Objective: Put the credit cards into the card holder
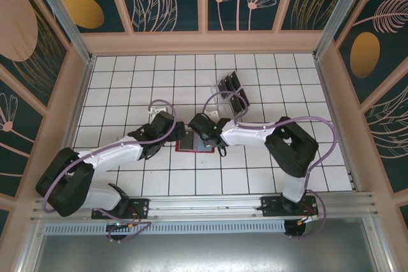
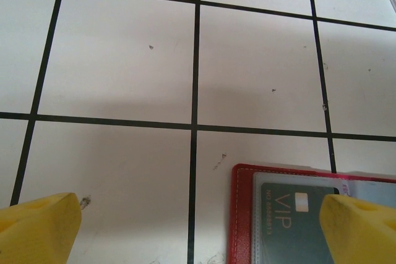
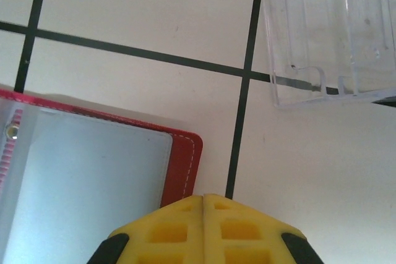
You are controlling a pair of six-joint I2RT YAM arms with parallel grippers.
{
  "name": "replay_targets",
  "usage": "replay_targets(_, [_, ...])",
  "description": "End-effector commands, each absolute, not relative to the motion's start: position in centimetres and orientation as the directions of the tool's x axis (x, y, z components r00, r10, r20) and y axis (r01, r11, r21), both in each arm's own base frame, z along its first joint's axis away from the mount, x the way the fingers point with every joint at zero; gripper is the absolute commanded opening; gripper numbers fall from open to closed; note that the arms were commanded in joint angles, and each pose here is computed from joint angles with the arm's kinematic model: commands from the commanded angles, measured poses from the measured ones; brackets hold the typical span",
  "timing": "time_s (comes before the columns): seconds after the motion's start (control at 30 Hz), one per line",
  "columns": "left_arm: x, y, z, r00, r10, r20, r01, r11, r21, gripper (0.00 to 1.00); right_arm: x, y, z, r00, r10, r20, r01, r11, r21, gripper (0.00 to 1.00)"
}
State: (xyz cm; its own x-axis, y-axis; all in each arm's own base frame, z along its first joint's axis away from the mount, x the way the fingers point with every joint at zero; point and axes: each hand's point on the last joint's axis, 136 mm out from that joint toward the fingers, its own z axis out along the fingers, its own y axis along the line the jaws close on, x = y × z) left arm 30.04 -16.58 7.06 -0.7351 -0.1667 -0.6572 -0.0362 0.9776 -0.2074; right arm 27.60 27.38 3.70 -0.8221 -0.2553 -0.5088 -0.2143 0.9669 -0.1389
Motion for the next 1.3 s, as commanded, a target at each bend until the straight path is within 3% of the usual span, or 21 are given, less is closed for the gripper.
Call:
replay_targets(0.0, [29.9,-16.6,6.4,-0.743,-0.175,-0.646,-0.039,0.975,-0.220,0.98,27.6,26.5,4.7,-0.816,-0.206,-0.540,-0.174,0.979,-0.109,0.00])
replay_targets(0.43, [28.5,-20.5,5.5,-0.802,-0.140,-0.580,0.113,0.919,-0.378,0.98,26.7,26.9,4.3,-0.865,0.050,-0.500,-0.148,0.925,0.349,0.00])
replay_targets(0.73, [28.0,-21.1,4.3,-0.822,-0.138,-0.553,0.120,0.907,-0.405,0.99,26.6,28.7,4.5,-0.876,0.062,-0.478,-0.173,0.885,0.432,0.00])
replay_targets(1.27, [27.7,-21.7,2.9,-0.840,-0.132,-0.526,0.126,0.896,-0.426,0.98,26.2,27.6,2.7,-0.894,0.087,-0.439,-0.121,0.898,0.424,0.00])
